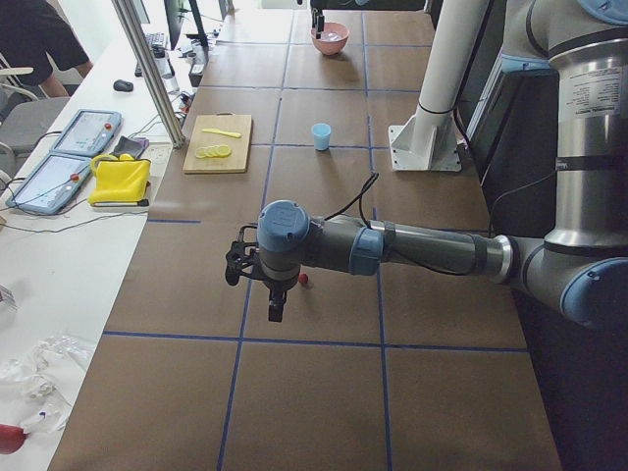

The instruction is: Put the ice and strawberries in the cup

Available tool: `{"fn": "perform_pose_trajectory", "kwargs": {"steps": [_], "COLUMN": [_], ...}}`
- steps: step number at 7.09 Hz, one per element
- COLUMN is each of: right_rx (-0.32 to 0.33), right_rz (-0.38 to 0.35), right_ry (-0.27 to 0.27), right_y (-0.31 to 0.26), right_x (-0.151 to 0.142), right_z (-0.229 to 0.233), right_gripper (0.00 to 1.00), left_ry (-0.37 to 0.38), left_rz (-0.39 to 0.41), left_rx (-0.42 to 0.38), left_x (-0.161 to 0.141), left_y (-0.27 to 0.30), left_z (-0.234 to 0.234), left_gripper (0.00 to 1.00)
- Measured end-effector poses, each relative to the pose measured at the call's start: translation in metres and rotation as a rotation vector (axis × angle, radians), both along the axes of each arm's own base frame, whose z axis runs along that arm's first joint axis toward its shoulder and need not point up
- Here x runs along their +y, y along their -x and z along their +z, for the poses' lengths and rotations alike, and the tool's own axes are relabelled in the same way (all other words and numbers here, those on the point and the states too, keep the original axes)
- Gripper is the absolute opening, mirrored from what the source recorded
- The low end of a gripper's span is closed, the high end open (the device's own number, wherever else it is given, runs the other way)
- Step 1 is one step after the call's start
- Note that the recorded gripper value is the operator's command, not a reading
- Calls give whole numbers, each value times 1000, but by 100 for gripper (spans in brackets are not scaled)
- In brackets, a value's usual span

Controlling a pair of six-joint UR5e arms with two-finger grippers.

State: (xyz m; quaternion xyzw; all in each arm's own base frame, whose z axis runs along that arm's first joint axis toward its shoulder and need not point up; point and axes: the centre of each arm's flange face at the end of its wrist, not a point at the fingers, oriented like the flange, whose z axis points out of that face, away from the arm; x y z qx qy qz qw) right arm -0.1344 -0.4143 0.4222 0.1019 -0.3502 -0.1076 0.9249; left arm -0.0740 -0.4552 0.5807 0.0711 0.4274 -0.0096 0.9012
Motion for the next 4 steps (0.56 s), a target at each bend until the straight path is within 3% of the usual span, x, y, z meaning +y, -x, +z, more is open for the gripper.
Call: {"fn": "perform_pose_trajectory", "kwargs": {"steps": [2,4], "right_rx": [46,74], "right_rz": [-95,-130], "right_ry": [-31,8], "right_y": [-55,-67], "right_x": [21,29], "right_z": [83,138], "right_gripper": [99,99], "left_ry": [-2,-3], "left_rz": [0,0], "left_rx": [0,0], "left_x": [0,0], "left_y": [0,0], "left_z": [-1,-1], "left_gripper": [100,100]}}
